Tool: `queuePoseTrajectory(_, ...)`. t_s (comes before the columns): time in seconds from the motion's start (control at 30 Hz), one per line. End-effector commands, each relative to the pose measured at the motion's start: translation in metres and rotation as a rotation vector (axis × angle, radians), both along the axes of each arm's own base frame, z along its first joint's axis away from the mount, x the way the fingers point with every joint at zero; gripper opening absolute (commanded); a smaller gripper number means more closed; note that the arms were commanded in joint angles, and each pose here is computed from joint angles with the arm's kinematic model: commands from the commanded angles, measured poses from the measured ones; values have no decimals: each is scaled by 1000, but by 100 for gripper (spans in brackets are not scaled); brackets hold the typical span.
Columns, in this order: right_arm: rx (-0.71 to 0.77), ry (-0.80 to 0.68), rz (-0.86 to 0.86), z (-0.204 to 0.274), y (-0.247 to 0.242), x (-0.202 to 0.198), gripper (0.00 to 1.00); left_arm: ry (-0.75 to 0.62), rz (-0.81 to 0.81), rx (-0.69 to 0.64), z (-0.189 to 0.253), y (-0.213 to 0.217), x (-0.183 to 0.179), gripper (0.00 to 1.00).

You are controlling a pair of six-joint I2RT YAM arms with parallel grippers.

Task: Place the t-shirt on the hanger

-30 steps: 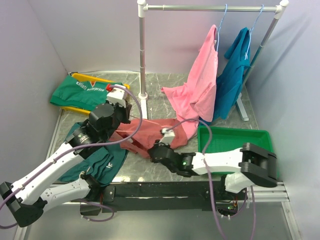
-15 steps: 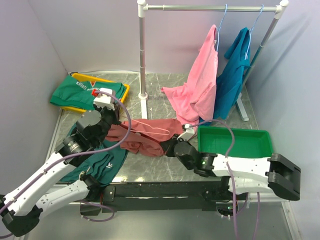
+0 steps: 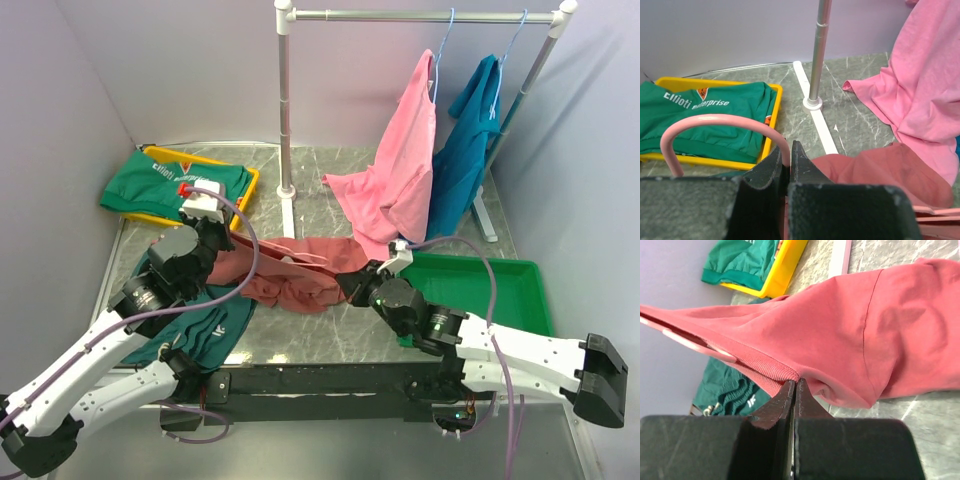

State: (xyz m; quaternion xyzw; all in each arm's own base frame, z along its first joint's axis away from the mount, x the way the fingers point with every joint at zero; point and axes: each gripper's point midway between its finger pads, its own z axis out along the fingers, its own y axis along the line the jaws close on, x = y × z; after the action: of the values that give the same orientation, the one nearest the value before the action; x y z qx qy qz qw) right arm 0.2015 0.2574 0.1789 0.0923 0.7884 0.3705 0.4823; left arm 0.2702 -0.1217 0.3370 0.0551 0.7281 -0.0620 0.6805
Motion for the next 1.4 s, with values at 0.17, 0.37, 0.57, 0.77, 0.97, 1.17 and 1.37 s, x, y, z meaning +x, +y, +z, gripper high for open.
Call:
queuePoseTrajectory(0.17,-109,-87,13,54,-12,4,0,-88,44,-18,30,10,2,1)
queuePoseTrajectory(0.37,-174,-167,78,116,-3,4,0,-126,34,-37,47,11,0,1)
queuePoseTrajectory(0.57,-241,-229,231,172,41,5,0,-194,-4,-95,88,1,2,1)
queuePoseTrajectory(0.77,-230,-382,270,292,74,10,0,-338,-61,-161,177,-2,-8,1)
queuePoseTrajectory(0.97,-241,-486,244,355,76,20,0,-402,-220,-200,235,-21,-26,1)
queuePoseTrajectory(1.17,-220,-419,419,298,73,18,11,-341,-309,-115,198,-37,-29,1)
queuePoseTrajectory(1.37,-164,-338,528,264,69,36,14,-250,-503,-63,157,-77,-36,1)
